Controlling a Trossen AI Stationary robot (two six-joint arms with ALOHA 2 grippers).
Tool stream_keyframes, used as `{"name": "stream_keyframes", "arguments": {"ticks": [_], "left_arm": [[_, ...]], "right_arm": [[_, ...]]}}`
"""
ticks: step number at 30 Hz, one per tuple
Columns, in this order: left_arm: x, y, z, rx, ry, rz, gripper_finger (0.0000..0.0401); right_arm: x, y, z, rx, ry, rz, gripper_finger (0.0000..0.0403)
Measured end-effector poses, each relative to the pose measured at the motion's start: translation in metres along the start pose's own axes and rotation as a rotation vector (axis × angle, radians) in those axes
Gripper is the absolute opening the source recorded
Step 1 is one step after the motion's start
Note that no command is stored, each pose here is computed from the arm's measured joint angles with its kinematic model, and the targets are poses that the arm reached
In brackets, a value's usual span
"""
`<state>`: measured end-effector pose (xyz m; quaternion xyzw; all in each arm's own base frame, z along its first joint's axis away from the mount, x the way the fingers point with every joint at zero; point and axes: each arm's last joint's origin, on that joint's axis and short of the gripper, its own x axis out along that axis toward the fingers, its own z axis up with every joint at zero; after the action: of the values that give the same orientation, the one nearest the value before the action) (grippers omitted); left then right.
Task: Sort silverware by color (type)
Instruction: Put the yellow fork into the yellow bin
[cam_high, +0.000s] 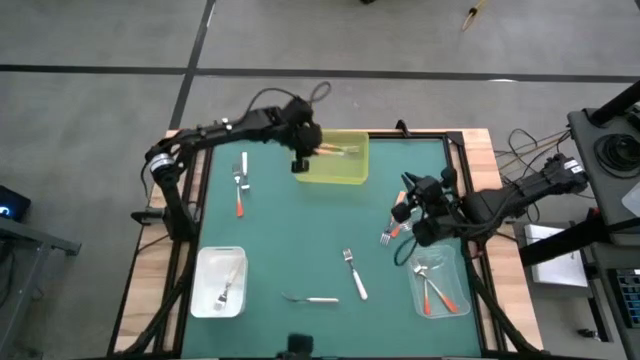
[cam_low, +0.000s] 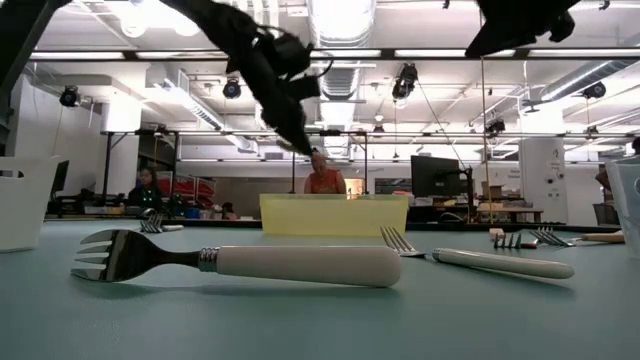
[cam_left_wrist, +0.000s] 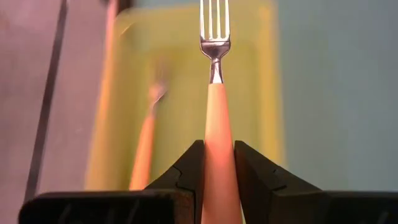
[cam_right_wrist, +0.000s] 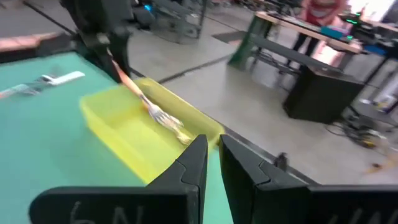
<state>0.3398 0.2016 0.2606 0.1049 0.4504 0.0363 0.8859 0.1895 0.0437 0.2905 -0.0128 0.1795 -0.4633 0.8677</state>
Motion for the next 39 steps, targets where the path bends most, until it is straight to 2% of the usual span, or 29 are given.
{"name": "stream_keyframes", "arguments": {"ticks": [5, 9, 15, 28, 39], "left_arm": [[0.001, 0.025, -0.020, -0.071, 0.042, 0.050, 0.0051], [0.005, 0.031, -0.026, -0.088, 0.058, 0.051, 0.0051], [0.015, 0.032, -0.029, -0.091, 0.075, 0.054, 0.0051], [0.044, 0.033, -0.034, -0.111, 0.083, 0.047, 0.0051], [0.050, 0.034, -0.033, -0.111, 0.073, 0.052, 0.0052]], "right_arm": [[0.019, -0.009, 0.005, -0.055, 0.038, -0.089, 0.0033], [0.030, -0.014, 0.006, -0.137, 0.103, -0.096, 0.0033], [0.036, -0.017, 0.006, -0.179, 0.121, -0.119, 0.0033], [0.037, -0.017, 0.004, -0.191, 0.125, -0.119, 0.0033], [0.037, -0.016, 0.005, -0.170, 0.121, -0.118, 0.0033]]}}
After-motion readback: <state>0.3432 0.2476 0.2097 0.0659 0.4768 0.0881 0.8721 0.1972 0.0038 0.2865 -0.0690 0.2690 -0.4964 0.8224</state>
